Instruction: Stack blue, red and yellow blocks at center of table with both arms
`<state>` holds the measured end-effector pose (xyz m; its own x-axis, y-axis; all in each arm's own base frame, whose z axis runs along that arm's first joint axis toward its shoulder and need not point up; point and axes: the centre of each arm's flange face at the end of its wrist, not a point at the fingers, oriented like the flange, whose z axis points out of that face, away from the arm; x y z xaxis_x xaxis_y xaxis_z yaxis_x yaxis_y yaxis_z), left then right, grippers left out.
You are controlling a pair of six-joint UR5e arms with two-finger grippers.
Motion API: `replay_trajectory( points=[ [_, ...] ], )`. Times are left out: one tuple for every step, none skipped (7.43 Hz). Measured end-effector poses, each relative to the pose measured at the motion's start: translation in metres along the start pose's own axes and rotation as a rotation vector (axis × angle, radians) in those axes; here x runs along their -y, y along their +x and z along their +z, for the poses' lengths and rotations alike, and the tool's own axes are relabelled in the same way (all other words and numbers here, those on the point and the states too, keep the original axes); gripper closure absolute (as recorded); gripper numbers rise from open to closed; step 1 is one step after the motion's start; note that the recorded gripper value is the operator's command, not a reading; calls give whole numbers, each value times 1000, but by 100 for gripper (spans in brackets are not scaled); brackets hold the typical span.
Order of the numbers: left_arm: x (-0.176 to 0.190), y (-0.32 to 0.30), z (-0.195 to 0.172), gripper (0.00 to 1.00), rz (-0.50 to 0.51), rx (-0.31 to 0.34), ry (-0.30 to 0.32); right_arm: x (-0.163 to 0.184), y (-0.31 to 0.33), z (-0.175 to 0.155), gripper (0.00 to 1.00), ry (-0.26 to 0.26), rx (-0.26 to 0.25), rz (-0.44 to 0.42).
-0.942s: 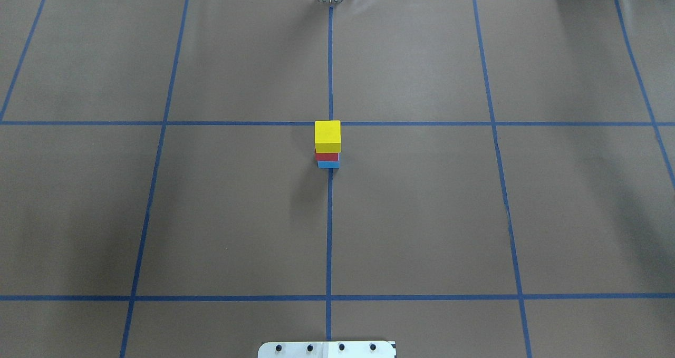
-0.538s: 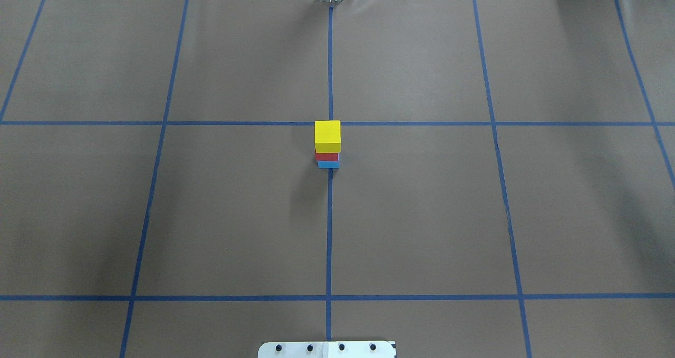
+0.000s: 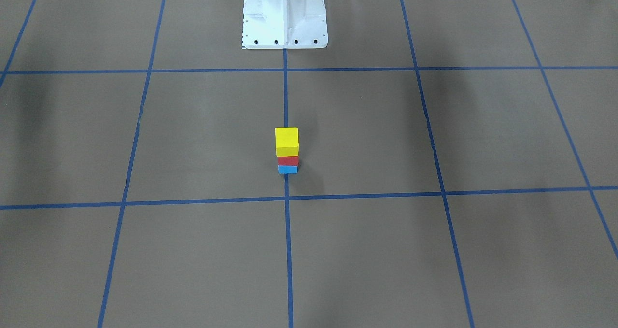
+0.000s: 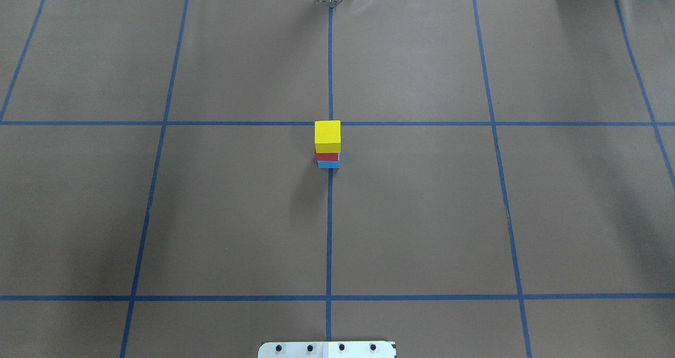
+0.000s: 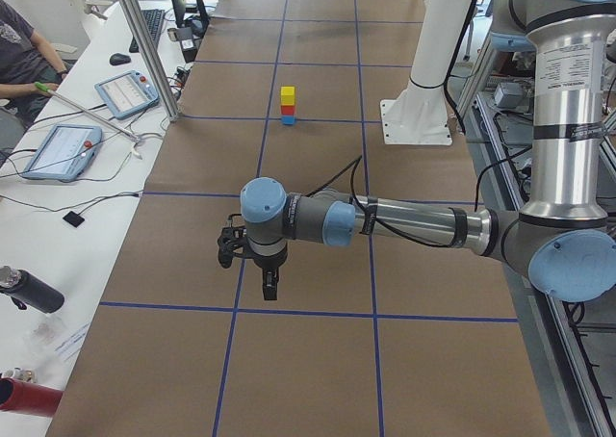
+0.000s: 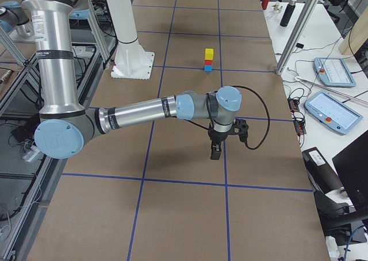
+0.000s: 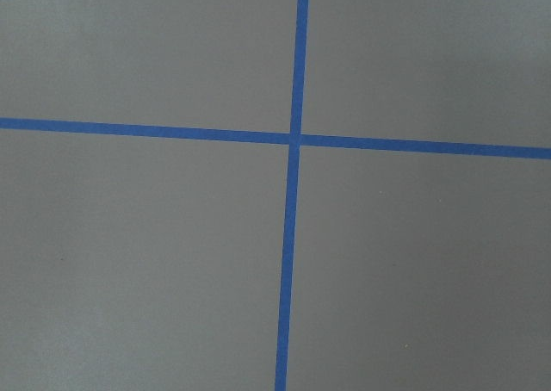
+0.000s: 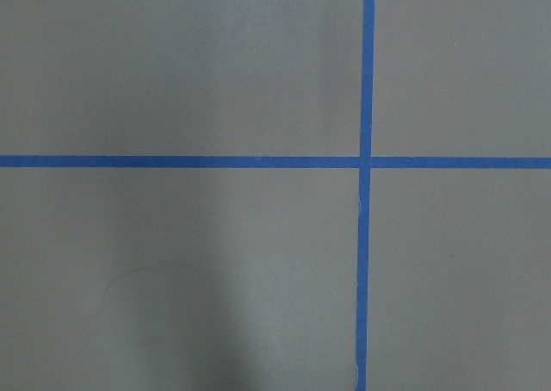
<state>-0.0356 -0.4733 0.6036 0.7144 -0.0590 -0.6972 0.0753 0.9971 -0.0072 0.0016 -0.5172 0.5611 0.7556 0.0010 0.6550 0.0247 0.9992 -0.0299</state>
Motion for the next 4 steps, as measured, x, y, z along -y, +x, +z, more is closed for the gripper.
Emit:
replay_trajectory(
  points=[
    [0, 0, 0, 0, 0, 0, 0, 0, 0, 0, 1, 0, 0, 0],
    [0, 0, 0, 0, -1, 0, 1, 0, 0, 0, 1, 1, 0, -1],
    [0, 0, -1, 0, -1, 0, 1, 0, 0, -1, 1, 1, 0, -1],
    [0, 0, 0, 0, -1, 0, 1, -1, 0, -1, 1, 3, 0, 0]
  ],
)
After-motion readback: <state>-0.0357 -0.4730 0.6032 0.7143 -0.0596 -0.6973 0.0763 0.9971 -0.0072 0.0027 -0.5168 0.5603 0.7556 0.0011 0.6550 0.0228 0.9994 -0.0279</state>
